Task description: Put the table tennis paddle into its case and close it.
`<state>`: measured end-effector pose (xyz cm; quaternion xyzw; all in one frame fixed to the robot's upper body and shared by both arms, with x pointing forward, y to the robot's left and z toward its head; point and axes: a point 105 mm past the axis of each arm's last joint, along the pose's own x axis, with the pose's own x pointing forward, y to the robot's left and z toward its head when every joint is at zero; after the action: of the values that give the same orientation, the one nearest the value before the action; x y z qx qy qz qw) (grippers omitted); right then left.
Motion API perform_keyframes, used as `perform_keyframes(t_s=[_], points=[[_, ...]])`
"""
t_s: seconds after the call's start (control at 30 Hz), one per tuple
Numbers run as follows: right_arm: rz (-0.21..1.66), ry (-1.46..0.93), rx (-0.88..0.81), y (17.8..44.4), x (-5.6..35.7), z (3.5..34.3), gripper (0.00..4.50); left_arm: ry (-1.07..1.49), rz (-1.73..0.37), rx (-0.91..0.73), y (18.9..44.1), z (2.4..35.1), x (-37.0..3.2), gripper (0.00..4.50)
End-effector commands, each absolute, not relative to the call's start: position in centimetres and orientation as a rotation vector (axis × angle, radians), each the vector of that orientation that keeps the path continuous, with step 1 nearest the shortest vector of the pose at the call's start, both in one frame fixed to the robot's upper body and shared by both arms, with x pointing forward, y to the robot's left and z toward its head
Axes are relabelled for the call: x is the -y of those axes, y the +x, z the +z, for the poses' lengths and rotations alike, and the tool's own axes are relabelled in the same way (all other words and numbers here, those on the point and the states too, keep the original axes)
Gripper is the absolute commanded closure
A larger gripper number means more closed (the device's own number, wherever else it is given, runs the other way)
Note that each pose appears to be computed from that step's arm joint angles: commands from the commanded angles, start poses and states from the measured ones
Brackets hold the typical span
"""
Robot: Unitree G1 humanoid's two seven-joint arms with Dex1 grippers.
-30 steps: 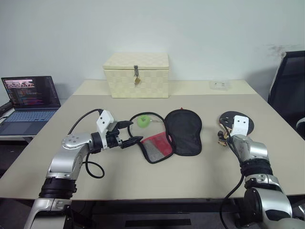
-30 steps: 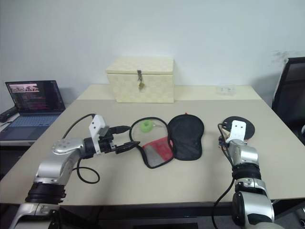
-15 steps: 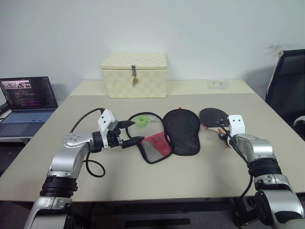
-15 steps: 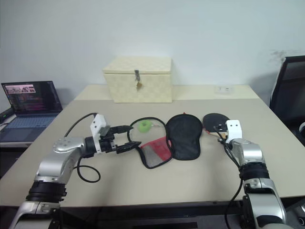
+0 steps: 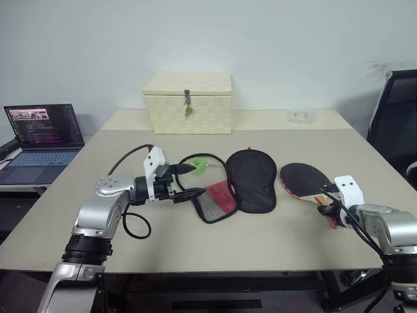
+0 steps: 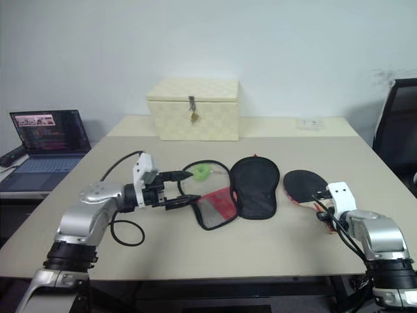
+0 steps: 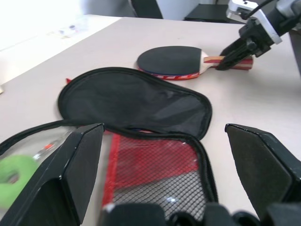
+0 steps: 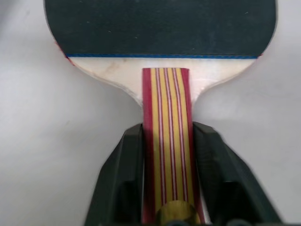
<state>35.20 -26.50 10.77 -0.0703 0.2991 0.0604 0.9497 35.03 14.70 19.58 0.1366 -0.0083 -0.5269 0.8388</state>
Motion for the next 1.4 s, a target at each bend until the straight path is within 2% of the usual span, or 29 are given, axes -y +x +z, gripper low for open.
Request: perform_keyframes(t_s=[0.03, 0.3, 0.4, 0.5, 0.53, 0.73, 0.83, 0.9, 1.07, 1.17, 1.27, 1.4], points=[[0.153, -0.122, -0.559, 36.1, 25.6, 11.9, 1.88, 0.308, -1.122, 0.074, 35.1, 21.2, -14.6, 0.0], [0.138, -0.127, -0.538, 38.1, 25.4, 12.1, 1.88, 0.297, -1.148, 0.056, 34.0, 21.1, -15.1, 0.0], [0.121, -0.099, -0.526, 38.5, 25.5, 12.1, 2.43, 0.304, -1.126, 0.046, 33.8, 20.9, -15.7, 0.0], [0.084, -0.09, -0.49, 38.9, 26.0, 12.8, 3.35, 0.306, -1.103, 0.039, 33.5, 20.8, -16.2, 0.0], [0.076, -0.083, -0.474, 39.0, 26.1, 13.1, 3.42, 0.304, -1.094, 0.038, 33.5, 20.8, -16.4, 0.0], [0.066, -0.065, -0.335, 40.0, 25.6, 17.5, 3.42, 0.284, -1.054, 0.021, 32.8, 20.3, -17.2, 0.0], [0.129, -0.027, -0.228, 40.2, 22.6, 21.7, 3.42, 0.273, -1.042, 0.018, 32.4, 20.2, -17.3, 0.0], [0.18, 0.004, -0.212, 39.9, 20.1, 22.5, 3.42, 0.27, -1.041, 0.016, 32.2, 20.1, -17.3, 0.0], [0.307, 0.107, -0.251, 38.8, 12.7, 21.1, 3.42, 0.265, -1.04, 0.017, 32.1, 20.1, -17.1, 0.0], [0.337, 0.137, -0.277, 38.5, 10.0, 19.9, 3.42, 0.264, -1.043, 0.021, 32.1, 20.2, -17.0, 0.0], [0.344, 0.142, -0.296, 38.5, 8.6, 18.7, 3.42, 0.265, -1.043, 0.027, 32.1, 20.4, -17.0, 0.0], [0.32, 0.127, -0.309, 39.1, 8.8, 17.7, 3.42, 0.271, -1.036, 0.024, 31.9, 20.4, -17.2, 0.0]])
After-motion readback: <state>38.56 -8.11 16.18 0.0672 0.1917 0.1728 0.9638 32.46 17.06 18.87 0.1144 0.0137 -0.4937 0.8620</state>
